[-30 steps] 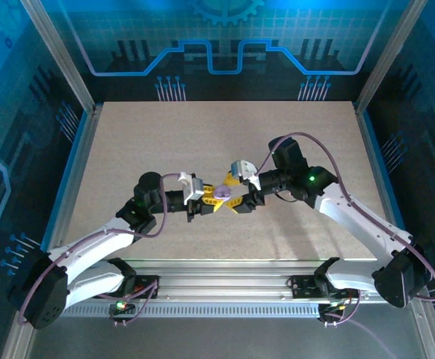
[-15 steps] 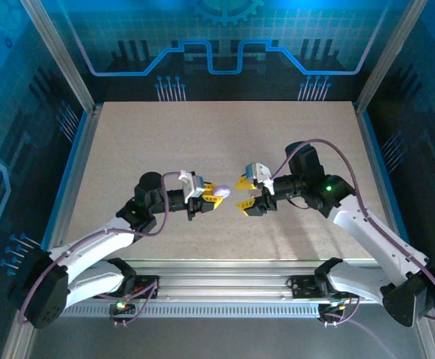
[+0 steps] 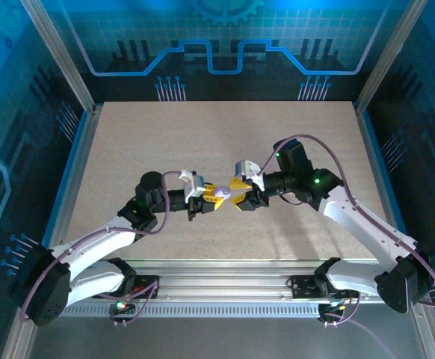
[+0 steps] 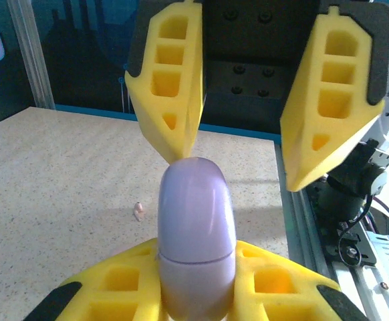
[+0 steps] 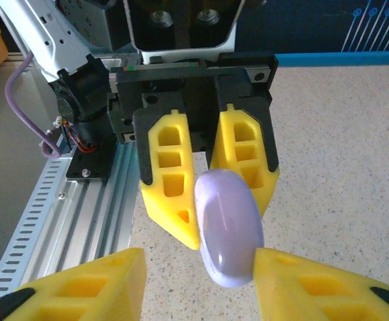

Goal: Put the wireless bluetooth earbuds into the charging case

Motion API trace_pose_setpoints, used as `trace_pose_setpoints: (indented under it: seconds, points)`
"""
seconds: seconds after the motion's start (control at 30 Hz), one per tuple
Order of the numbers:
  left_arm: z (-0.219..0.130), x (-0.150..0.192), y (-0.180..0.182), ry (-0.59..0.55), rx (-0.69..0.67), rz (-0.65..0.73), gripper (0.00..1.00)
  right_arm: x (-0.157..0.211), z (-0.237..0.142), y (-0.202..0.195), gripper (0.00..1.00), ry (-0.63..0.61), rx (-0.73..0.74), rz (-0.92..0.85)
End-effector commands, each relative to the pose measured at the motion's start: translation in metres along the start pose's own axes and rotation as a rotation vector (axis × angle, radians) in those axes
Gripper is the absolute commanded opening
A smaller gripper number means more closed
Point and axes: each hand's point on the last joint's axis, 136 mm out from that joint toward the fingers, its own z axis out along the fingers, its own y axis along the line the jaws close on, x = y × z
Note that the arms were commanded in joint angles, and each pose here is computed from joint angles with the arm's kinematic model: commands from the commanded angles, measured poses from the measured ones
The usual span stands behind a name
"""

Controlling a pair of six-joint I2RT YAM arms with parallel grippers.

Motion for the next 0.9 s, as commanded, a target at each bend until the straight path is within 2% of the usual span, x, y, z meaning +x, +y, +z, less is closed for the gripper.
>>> trace_pose_setpoints:
  seconds: [0.0,0.17,0.27,0.37,0.53,0.63,0.77,0.87]
  points:
    - [0.002,-0.021,-0.005,-0.051,0.031,0.033,0.19,-0.005,0.01,0.015,0.42,0.015,-0.064,-0.03]
    - [0.003,-0.021,0.0,-0.058,0.011,0.017,0.2,0.006,0.017,0.02,0.3,0.067,-0.084,-0.021]
    - [0.006,-0.019,0.007,-0.058,-0.002,-0.035,0.21,0.009,0.017,0.02,0.29,0.085,-0.075,0.003]
    - [0.011,-0.014,0.014,-0.028,-0.01,-0.115,0.21,0.006,0.01,0.006,0.33,0.063,0.025,0.051]
    - [0.012,-0.002,0.043,0.016,-0.168,-0.296,0.21,0.014,-0.013,-0.017,0.41,-0.032,0.182,0.233]
    - [0.016,0.015,0.059,0.113,-0.247,-0.437,0.21,0.031,-0.024,-0.034,0.42,-0.061,0.313,0.374]
    - [0.021,0.042,0.073,0.235,-0.331,-0.632,0.18,0.051,-0.044,-0.054,0.49,-0.077,0.473,0.579]
    - [0.023,0.063,0.083,0.292,-0.397,-0.774,0.18,0.063,-0.049,-0.058,0.5,-0.058,0.505,0.698]
